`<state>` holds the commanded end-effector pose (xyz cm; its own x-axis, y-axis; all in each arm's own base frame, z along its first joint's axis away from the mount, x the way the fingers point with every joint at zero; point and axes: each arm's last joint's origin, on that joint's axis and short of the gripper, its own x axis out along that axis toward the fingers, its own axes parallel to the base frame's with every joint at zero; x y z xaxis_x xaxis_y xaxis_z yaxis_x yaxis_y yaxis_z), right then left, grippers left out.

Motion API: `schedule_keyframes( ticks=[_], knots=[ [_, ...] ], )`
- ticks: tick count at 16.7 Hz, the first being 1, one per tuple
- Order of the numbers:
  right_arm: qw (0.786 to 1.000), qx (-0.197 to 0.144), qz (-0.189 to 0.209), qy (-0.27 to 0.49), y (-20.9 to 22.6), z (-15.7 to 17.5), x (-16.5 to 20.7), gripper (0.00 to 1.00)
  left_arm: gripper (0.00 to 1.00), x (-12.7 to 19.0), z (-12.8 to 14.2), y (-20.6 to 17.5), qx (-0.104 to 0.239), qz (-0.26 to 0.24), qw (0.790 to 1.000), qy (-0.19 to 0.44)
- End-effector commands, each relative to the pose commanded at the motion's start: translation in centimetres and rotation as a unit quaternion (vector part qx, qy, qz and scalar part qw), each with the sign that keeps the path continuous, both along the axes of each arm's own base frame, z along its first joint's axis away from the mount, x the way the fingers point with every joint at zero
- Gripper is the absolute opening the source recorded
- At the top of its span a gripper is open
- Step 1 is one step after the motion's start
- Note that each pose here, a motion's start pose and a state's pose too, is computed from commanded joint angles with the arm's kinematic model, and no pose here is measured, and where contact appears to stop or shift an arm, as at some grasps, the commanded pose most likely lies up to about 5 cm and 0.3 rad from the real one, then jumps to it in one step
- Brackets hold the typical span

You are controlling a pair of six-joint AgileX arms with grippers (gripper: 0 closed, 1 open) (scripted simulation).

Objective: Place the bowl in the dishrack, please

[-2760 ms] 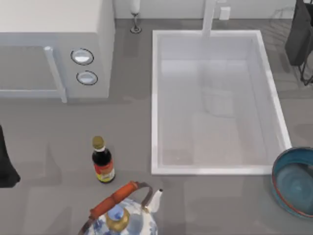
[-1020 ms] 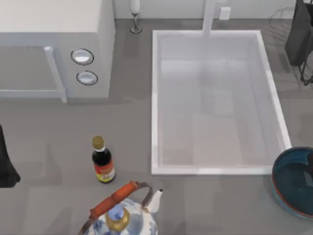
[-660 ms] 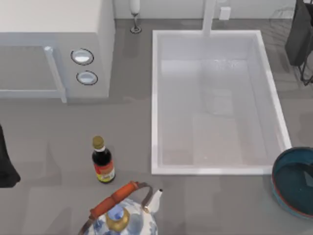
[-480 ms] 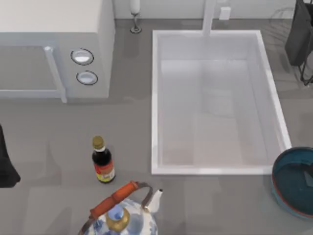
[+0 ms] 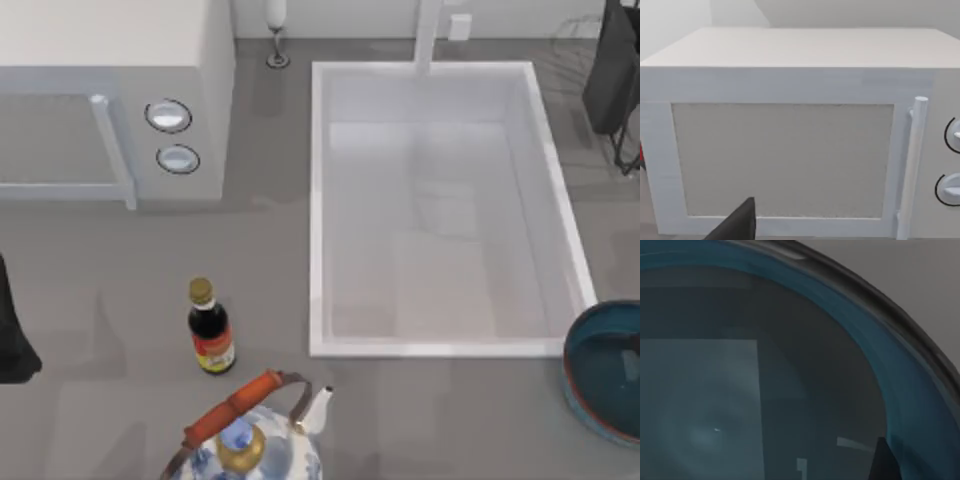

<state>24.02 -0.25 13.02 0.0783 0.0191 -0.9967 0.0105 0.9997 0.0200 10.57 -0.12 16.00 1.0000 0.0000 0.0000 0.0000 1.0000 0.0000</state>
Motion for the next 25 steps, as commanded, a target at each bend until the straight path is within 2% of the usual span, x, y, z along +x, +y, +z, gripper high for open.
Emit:
schedule_keyframes(
  ticks=[6,9,14,20,22,25],
  knots=[
    [1.0,0.001,-0.001,-0.001,0.0,0.1,0.0,0.0,1.0,0.0,0.0,0.0,0.0,0.0,1.0,0.0],
    [1.0,0.001,0.0,0.0,0.0,1.6,0.9,0.0,1.0,0.0,0.0,0.0,0.0,0.0,1.0,0.0],
    [1.0,0.002,0.002,0.013,0.0,8.5,2.5,0.0,1.0,0.0,0.0,0.0,0.0,0.0,1.0,0.0],
    [1.0,0.002,0.0,0.012,0.0,18.0,0.9,0.0,1.0,0.0,0.0,0.0,0.0,0.0,1.0,0.0],
    [1.0,0.001,0.0,0.002,0.0,19.7,0.1,0.0,1.0,0.0,0.0,0.0,0.0,0.0,1.0,0.0],
    [1.0,0.001,-0.001,-0.001,0.0,20.0,0.0,0.0,1.0,0.0,0.0,0.0,0.0,0.0,1.0,0.0]
  ],
)
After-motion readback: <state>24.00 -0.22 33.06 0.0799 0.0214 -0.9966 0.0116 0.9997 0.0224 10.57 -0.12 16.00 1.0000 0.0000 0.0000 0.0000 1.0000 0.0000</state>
